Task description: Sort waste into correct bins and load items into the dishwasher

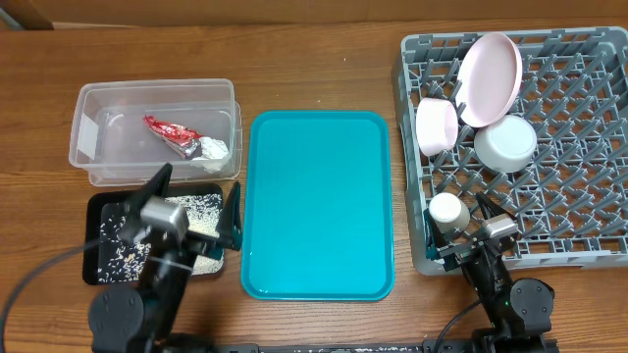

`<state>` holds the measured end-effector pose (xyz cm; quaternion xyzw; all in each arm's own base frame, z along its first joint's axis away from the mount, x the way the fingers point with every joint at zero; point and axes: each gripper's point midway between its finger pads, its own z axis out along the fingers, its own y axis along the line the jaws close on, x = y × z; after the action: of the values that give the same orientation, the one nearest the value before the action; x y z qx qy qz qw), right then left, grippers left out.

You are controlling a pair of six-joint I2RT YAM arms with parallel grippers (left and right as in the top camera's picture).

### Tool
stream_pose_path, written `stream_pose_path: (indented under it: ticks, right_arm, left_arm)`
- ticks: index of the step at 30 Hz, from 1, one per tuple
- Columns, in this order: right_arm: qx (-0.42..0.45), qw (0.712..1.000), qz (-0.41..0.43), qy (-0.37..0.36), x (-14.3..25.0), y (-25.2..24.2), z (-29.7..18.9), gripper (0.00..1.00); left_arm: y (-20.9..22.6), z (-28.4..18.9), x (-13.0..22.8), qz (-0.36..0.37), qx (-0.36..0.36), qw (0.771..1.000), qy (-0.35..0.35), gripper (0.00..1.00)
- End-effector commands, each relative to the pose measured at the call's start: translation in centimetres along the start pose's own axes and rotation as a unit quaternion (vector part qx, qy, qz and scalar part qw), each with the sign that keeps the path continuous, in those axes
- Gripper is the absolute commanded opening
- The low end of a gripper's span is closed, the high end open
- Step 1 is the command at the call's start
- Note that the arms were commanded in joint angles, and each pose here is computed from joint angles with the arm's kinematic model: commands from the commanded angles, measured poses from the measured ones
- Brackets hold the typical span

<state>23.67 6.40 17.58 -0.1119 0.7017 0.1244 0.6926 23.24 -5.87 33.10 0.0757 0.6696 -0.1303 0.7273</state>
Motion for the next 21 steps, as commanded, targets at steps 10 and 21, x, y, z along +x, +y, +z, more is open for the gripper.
stream_pose_path:
  ticks: [10, 21]
  right_arm:
    - [0.005, 1.0, -0.001, -0.003, 0.1, -0.2, 0.0, 1.0]
    - [0.005, 1.0, -0.001, -0.003, 0.1, -0.2, 0.0, 1.0]
  left_arm:
    - [0.4, -2.0, 5.1, 0.001, -0.002, 0.997, -0.076, 1.0]
    - [1.7, -0.8, 11.2, -0.004, -0.023, 0.999, -0.044, 1.0]
